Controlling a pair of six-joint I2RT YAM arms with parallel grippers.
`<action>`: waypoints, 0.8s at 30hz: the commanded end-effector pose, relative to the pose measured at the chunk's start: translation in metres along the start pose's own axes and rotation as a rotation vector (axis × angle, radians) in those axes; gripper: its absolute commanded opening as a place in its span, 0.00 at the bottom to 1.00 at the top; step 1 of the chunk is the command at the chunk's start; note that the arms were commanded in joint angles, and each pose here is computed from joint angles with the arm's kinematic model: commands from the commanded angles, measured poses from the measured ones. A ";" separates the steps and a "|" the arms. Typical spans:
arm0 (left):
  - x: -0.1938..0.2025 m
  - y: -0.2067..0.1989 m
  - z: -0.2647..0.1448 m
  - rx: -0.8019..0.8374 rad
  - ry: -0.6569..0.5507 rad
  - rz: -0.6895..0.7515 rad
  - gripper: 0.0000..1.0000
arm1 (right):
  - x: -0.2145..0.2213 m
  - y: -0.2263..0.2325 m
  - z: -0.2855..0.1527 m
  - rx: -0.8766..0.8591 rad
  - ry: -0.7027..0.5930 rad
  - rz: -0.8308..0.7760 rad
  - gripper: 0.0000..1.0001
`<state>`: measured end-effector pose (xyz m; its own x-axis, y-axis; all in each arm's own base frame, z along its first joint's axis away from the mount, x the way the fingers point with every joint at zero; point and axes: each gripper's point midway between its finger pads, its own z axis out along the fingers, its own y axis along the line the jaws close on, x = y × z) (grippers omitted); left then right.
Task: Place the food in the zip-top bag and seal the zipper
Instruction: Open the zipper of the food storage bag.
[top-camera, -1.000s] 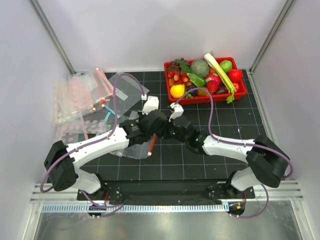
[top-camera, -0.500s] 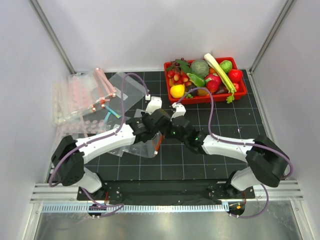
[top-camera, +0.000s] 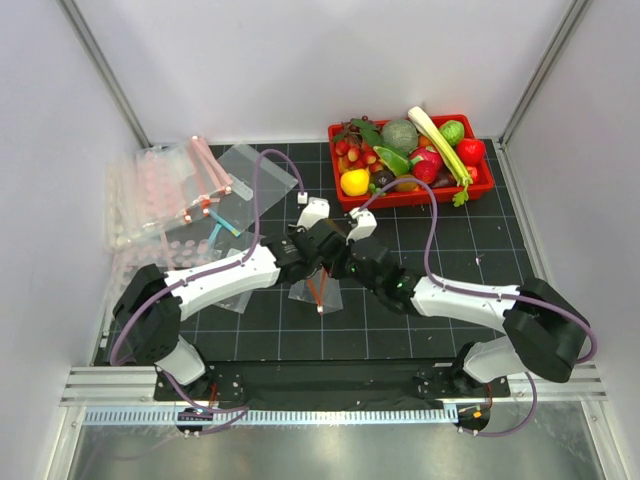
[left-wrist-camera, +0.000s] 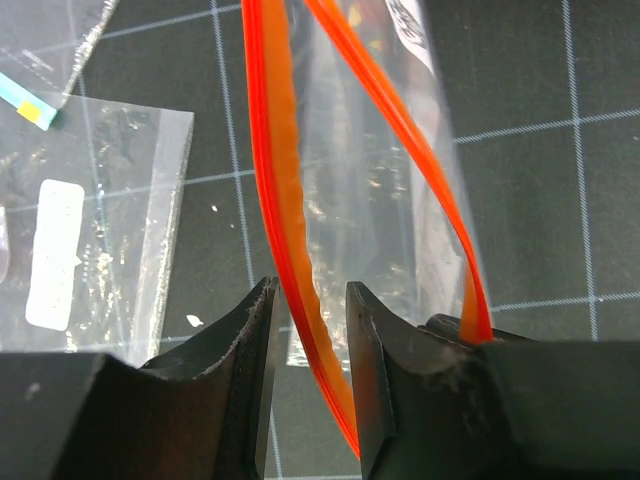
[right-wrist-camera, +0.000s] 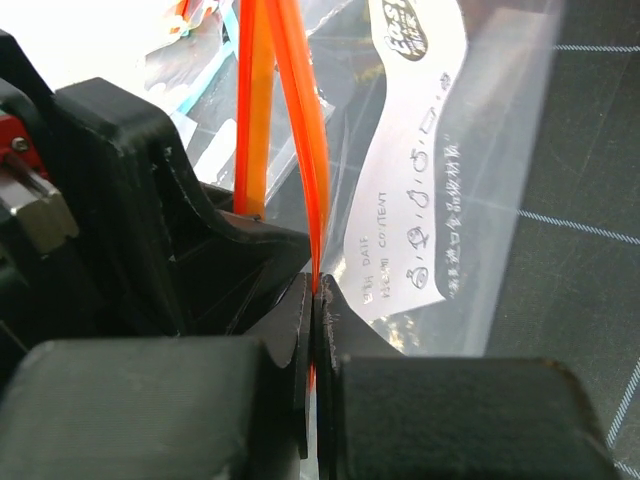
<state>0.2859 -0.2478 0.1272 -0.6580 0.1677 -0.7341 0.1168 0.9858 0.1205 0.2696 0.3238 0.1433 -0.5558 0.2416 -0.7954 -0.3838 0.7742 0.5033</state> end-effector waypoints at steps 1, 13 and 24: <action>-0.016 -0.009 -0.008 0.054 -0.033 -0.049 0.36 | -0.025 0.011 -0.005 -0.032 -0.098 0.020 0.01; -0.019 -0.018 -0.011 0.125 -0.052 -0.077 0.10 | -0.030 0.009 -0.012 -0.048 -0.152 0.076 0.01; -0.043 0.070 -0.040 -0.282 -0.117 0.045 0.00 | -0.028 -0.059 0.002 0.313 -0.131 0.038 0.10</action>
<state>0.2891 -0.2164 0.1531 -0.6244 0.2105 -0.7522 0.0313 0.9690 0.2452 0.2908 0.2872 0.1327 -0.4998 0.3007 -0.8123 -0.2050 0.8701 0.4482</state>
